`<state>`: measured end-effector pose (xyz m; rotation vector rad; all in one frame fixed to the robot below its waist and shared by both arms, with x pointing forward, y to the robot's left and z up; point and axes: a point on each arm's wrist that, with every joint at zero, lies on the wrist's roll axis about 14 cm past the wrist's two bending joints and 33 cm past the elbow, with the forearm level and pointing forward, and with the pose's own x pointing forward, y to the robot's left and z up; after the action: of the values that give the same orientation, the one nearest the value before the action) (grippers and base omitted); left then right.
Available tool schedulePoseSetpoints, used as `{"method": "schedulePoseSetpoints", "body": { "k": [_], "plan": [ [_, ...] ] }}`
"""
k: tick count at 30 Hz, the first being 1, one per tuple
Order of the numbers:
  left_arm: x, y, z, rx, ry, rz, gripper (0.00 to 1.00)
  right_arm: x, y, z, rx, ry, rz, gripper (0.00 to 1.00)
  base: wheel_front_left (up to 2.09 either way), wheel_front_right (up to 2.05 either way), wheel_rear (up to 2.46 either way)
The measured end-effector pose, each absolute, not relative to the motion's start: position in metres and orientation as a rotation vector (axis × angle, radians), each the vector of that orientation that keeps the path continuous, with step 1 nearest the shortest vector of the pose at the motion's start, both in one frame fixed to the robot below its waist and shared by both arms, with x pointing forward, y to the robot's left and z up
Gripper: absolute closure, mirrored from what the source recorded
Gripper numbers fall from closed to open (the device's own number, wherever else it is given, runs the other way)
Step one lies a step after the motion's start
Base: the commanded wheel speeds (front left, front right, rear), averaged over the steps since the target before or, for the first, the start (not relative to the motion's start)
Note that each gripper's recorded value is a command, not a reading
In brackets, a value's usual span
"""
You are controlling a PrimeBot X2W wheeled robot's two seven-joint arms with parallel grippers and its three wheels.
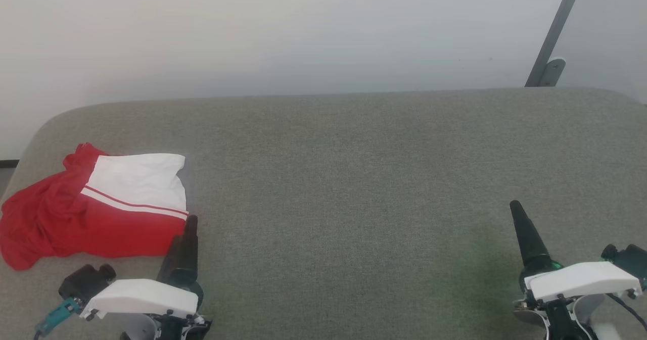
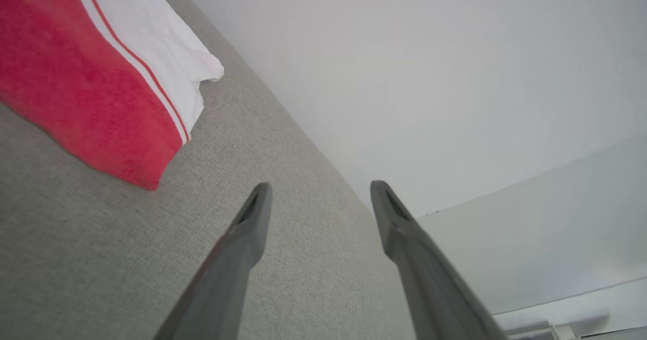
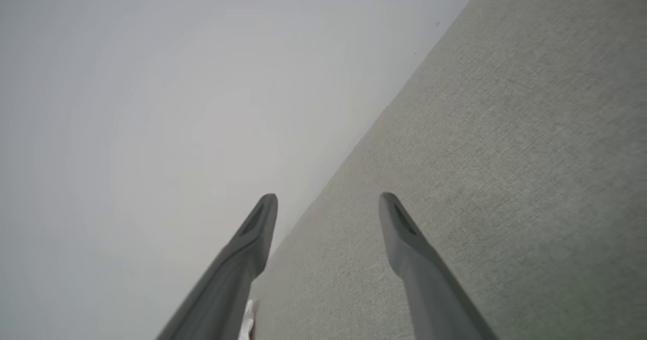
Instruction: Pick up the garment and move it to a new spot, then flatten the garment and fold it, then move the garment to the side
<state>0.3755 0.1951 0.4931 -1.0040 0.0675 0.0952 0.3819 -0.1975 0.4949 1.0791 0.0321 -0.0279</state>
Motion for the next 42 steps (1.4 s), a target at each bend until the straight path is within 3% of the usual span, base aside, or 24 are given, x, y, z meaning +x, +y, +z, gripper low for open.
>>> {"method": "schedulePoseSetpoints", "body": {
  "k": [21,42],
  "plan": [
    [0.372,0.208,0.511,-0.636,-0.011,0.073,0.00,0.385,-0.215,0.504,0.708,-0.002,-0.024,0.00,0.00,0.00,0.00],
    [0.368,0.215,0.527,-0.407,-0.095,0.063,0.00,0.384,-0.225,0.516,0.479,-0.051,-0.022,0.00,0.00,0.00,0.00]
  ]
}}
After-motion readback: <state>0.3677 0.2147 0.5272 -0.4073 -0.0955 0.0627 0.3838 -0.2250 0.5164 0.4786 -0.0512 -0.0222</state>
